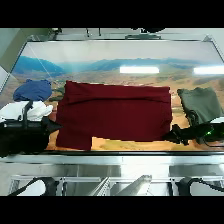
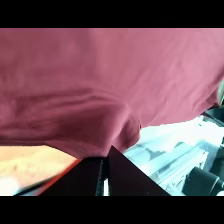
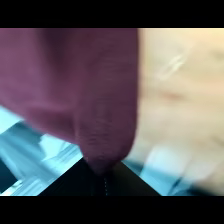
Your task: Fold the shirts.
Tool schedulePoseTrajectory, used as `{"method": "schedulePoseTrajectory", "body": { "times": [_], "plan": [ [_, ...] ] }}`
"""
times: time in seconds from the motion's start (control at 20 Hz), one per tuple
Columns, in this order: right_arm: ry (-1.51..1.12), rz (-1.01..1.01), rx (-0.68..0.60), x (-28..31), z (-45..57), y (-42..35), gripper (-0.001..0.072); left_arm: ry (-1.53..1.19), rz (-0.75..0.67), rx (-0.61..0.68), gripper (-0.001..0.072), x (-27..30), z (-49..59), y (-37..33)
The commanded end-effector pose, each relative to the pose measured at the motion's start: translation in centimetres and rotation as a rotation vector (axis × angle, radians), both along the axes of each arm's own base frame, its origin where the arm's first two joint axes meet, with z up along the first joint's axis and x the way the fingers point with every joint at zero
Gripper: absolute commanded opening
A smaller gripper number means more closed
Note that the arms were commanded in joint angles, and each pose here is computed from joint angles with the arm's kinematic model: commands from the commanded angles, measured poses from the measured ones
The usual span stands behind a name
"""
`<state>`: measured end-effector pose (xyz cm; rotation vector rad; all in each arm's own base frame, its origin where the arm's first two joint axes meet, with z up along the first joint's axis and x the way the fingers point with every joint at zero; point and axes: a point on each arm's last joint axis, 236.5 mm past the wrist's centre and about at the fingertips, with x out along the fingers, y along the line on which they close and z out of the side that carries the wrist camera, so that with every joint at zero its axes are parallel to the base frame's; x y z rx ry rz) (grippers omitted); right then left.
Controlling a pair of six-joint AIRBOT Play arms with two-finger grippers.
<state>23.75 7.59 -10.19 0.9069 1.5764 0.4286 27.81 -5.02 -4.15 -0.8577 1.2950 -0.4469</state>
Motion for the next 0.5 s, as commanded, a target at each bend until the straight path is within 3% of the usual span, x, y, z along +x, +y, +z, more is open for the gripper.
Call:
{"method": "schedulePoseTrajectory", "body": {
  "times": [0.0,0.25,0.45],
  "plan": [
    [-0.047,0.017,0.161,1.3,4.6,1.9,0.0018,-0.106,-0.014,0.028,0.0024,1.6,4.6,0.4],
    [-0.317,-0.099,0.269,8.7,12.0,2.0,0.0019,-0.335,0.000,0.069,0.0025,6.6,11.9,1.3],
    [-0.410,-0.205,0.162,13.3,11.5,0.5,0.0019,-0.391,-0.116,0.099,0.0025,11.7,11.9,-0.9]
  ]
}}
